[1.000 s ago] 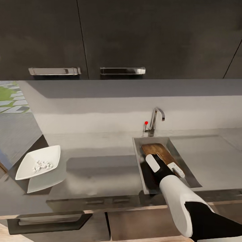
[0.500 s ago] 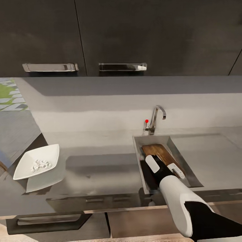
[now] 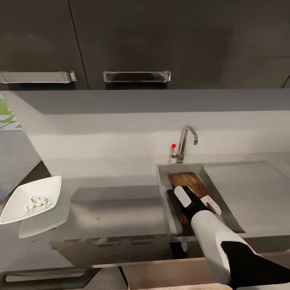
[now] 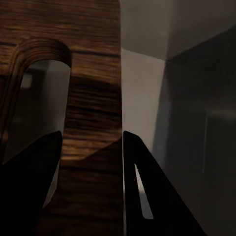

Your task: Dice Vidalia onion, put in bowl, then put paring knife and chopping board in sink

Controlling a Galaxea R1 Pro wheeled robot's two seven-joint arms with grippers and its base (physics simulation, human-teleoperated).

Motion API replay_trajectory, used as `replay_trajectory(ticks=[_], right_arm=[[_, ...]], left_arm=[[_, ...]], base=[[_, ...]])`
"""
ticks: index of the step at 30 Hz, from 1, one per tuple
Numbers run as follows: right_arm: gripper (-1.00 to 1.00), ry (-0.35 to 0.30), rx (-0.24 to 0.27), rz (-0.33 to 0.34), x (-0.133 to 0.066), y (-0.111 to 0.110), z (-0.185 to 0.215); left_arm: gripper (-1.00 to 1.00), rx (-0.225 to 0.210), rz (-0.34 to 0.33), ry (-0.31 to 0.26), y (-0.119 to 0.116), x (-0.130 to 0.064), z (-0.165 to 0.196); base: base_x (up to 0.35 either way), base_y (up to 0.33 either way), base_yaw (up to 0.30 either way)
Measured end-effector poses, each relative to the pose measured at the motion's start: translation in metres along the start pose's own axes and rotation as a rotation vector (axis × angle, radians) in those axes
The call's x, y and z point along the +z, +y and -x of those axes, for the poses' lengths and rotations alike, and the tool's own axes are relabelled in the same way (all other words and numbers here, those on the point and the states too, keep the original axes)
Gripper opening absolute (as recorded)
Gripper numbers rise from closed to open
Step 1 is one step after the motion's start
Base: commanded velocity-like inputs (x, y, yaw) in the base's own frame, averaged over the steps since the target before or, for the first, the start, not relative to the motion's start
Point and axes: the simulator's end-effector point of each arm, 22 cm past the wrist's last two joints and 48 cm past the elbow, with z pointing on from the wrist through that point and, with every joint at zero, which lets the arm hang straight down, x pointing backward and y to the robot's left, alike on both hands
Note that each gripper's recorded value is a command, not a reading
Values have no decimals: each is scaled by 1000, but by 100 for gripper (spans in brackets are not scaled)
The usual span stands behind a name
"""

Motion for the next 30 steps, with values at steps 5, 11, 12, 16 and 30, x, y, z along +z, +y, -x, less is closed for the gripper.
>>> replay_trajectory(ticks=[5, 11, 12, 16, 30], right_arm=[[-100, 0, -5, -5, 3, 0, -3], [-100, -5, -5, 18, 13, 4, -15], [-100, -4, -7, 21, 16, 4, -18], [-100, -2, -20, 19, 22, 2, -26], [-100, -4, -22, 46, 30, 8, -34]], left_arm=[[100, 0, 1, 8, 0, 0, -3], [100, 1, 2, 16, 1, 0, -6], [100, 1, 2, 18, 1, -1, -6], [100, 1, 3, 24, 1, -1, -9], [100, 0, 5, 40, 2, -1, -14]], base=[[4, -2, 0], [0, 0, 0], [0, 0, 0], [0, 0, 0], [0, 0, 0]])
